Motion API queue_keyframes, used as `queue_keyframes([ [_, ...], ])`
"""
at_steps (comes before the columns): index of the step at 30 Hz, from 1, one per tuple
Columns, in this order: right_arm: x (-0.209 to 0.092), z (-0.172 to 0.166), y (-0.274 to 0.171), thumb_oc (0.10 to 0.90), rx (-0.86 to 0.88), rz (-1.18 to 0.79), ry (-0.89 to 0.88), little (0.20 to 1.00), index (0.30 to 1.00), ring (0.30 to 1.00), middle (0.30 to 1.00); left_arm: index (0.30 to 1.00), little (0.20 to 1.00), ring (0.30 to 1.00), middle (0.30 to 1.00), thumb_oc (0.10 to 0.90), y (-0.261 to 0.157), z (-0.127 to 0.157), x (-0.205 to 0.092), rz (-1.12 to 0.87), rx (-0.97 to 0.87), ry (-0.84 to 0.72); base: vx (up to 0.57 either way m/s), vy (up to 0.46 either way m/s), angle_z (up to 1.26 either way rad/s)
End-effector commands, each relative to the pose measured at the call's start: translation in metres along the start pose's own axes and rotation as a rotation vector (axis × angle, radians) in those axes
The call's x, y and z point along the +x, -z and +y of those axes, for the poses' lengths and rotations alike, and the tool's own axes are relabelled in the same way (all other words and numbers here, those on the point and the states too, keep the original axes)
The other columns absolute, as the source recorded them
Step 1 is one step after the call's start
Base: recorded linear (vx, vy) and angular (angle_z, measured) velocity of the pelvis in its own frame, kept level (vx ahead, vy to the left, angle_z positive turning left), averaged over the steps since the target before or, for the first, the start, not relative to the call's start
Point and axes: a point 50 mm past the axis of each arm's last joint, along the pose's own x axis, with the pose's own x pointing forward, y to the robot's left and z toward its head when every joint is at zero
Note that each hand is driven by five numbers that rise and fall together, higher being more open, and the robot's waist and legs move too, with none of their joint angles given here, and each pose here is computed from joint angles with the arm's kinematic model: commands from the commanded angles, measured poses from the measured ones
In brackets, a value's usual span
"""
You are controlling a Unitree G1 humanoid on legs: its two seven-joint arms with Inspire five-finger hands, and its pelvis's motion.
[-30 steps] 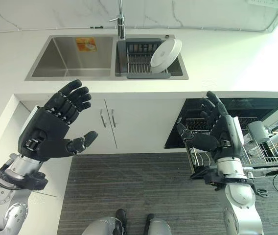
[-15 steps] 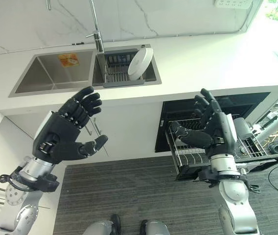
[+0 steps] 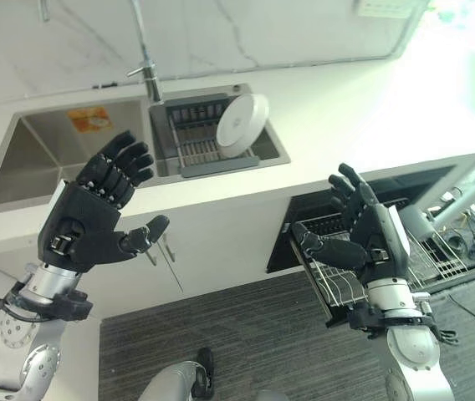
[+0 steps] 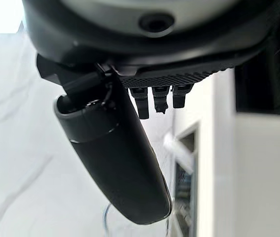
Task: Place the dishes in the dishwasher.
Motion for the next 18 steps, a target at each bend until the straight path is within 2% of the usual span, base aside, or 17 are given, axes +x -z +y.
queue_keyframes([
  [1, 0.015, 0.0, -0.044, 0.8, -0.008, -0.297, 0.027, 0.9, 0.9, 0.9, 0.9, 0.9, 0.9, 0.9, 0.9, 0.8, -0.038, -0.01, 0.011, -0.208, 0.065, 0.118, 0.16, 0.131, 0.23],
  [5, 0.018, 0.005, -0.038, 0.8, 0.046, -0.291, 0.073, 0.9, 0.9, 0.9, 0.9, 0.9, 0.9, 0.9, 0.9, 0.8, -0.042, -0.014, 0.013, -0.228, 0.104, 0.185, 0.17, 0.14, 0.21],
  [8, 0.019, 0.011, -0.035, 0.8, 0.079, -0.292, 0.044, 0.9, 0.9, 0.9, 0.9, 0.9, 0.9, 0.9, 0.9, 0.8, -0.047, -0.014, 0.014, -0.245, 0.165, 0.191, 0.11, 0.065, 0.04],
  [12, 0.021, 0.013, -0.035, 0.8, 0.103, -0.307, -0.004, 0.9, 0.9, 0.9, 0.9, 0.9, 0.9, 0.9, 0.9, 0.8, -0.052, -0.011, 0.02, -0.259, 0.185, 0.178, 0.03, -0.086, -0.45],
  [18, 0.022, 0.013, -0.04, 0.8, 0.123, -0.316, -0.046, 0.9, 0.9, 0.9, 0.9, 0.9, 0.9, 0.9, 0.9, 0.8, -0.051, -0.013, 0.022, -0.238, 0.199, 0.158, 0.08, -0.191, -0.01],
])
